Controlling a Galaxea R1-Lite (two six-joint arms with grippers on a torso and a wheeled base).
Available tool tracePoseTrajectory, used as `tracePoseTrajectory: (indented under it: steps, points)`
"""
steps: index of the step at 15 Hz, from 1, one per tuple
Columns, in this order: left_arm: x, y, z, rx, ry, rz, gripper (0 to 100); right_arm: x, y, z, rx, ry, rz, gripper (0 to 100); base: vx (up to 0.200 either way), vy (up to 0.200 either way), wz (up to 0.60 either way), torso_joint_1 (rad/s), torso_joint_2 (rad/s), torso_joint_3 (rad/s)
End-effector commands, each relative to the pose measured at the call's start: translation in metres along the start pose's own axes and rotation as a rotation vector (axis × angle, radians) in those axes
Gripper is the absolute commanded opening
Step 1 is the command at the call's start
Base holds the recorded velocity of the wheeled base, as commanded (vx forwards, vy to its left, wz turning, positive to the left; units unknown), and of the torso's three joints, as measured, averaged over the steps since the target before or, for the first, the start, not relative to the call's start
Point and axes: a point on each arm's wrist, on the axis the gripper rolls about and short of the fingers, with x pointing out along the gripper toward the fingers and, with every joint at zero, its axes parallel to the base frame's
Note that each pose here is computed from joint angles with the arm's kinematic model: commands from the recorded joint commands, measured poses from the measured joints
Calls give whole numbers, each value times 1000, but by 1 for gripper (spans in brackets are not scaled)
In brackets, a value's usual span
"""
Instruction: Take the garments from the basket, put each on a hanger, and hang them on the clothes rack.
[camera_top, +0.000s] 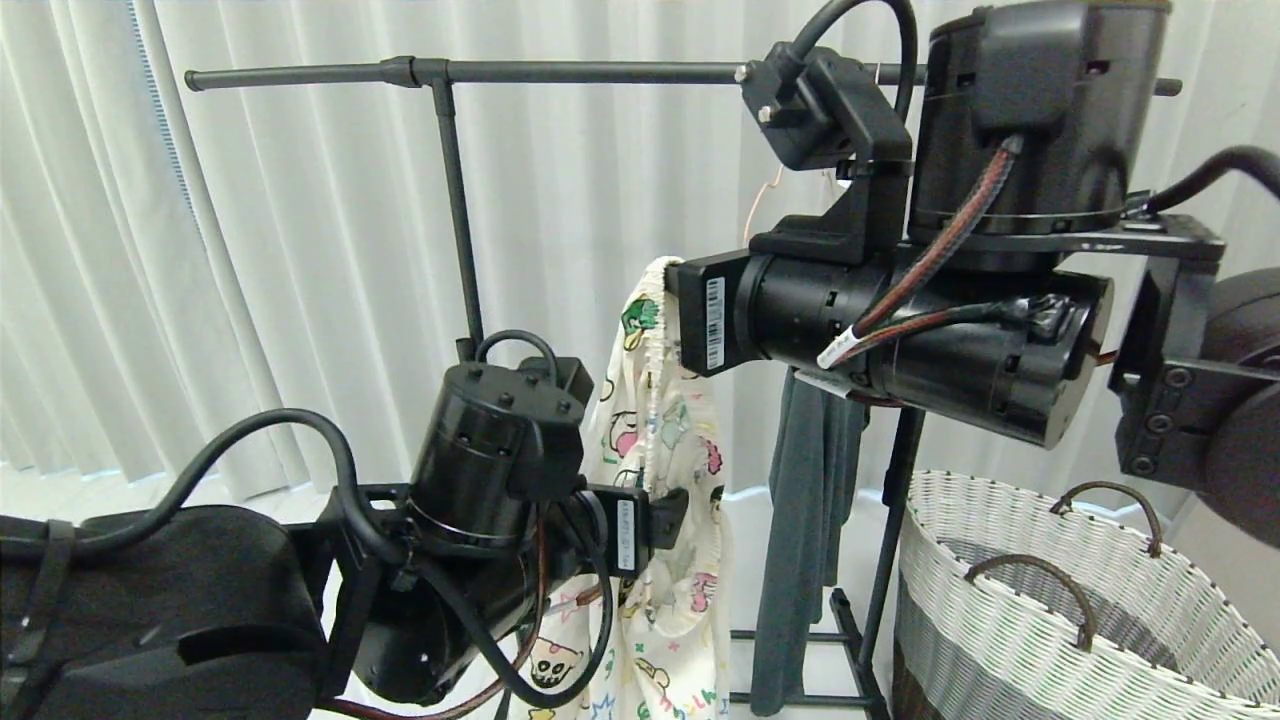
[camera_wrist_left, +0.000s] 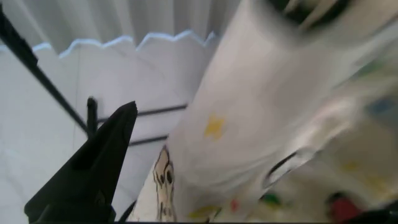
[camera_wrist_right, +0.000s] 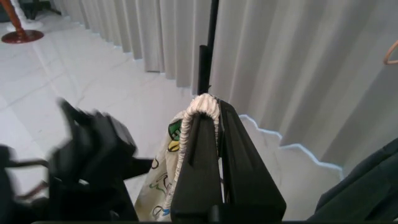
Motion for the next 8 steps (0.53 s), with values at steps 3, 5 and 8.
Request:
tracePoseTrajectory:
  steps: [3, 5, 8]
  points:
    - [-20, 12, -21, -3, 41, 8, 100, -12, -11, 11, 4, -20, -24, 0, 0, 0, 0, 0, 0, 0]
    - [-31, 19, -33, -12, 60, 12, 100, -14, -13, 13, 4, -26, -30, 0, 0, 0, 0, 0, 0, 0]
    - [-42, 30, -51, 4, 100, 26, 100, -19, -19, 17, 6, -33, -49, 0, 0, 0, 0, 0, 0, 0]
